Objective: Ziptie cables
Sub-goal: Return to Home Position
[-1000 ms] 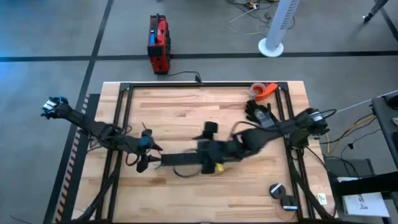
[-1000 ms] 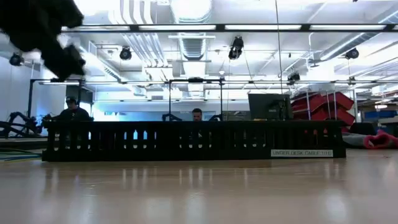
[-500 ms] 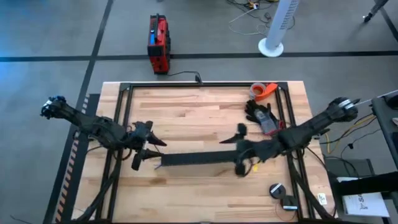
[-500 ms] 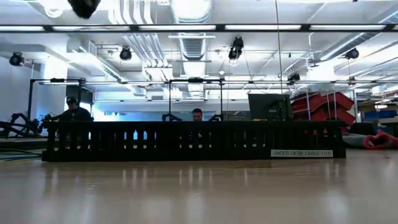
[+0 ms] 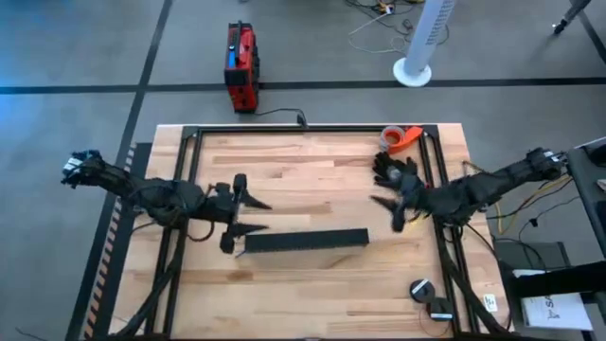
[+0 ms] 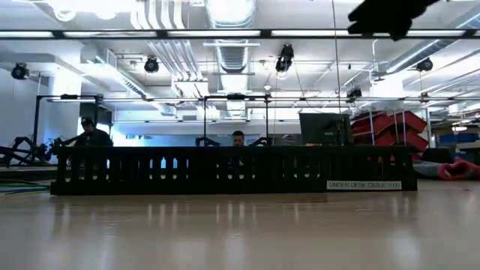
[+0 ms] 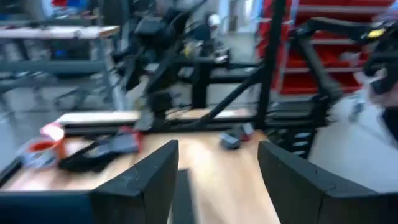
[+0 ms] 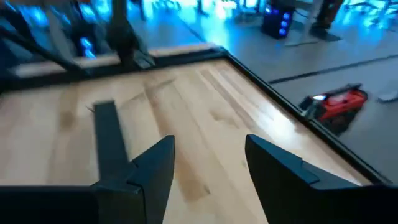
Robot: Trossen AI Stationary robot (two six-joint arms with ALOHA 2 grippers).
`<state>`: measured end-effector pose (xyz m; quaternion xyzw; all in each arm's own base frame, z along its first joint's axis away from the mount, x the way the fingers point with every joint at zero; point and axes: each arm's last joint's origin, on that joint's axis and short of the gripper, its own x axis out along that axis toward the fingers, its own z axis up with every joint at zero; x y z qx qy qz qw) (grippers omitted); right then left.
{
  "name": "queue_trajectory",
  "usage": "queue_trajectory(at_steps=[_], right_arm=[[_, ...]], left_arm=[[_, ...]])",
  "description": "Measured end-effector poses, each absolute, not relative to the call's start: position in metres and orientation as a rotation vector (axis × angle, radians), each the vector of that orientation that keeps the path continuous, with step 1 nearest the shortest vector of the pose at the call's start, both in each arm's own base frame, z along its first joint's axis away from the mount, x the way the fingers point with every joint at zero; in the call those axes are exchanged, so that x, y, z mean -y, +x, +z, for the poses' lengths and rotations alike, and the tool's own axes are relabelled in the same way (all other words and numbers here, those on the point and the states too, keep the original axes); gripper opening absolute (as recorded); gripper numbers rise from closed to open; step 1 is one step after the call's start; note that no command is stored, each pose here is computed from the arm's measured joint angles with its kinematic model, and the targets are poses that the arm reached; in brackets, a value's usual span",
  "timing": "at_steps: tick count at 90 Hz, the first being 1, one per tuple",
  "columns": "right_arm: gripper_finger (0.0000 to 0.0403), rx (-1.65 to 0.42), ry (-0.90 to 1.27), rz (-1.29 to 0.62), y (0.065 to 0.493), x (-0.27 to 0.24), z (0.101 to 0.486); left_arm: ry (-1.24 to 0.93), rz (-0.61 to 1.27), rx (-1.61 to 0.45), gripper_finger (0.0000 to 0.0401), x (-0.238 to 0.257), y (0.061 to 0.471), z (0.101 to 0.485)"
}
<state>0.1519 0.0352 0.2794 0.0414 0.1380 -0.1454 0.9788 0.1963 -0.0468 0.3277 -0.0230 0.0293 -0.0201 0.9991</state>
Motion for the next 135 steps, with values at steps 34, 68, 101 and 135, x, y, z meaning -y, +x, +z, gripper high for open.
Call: queue_trajectory(at_steps=[34,68,101,135], right_arm=[[0.0179,0.215,0.197,-0.053,0.097,0.004,0.253],[0.0179,0.311,0.195,0.125,0.092,0.006,0.198],[0.0179,0.153,0.093,0.119,0.103,-0.004,0.184],[0.0179,-0.081,0.104,0.087,0.114,-0.004,0.162]], left_arm=[[-0.033,0.161,0.033,0.0208,-0.016,0.153,0.306],[-0.054,0.196,0.018,0.0191,-0.017,0.107,0.253],[-0.092,0.208,-0.044,0.018,-0.013,0.075,0.217],[-0.125,0.217,0.05,0.0198,-0.016,0.096,0.17]])
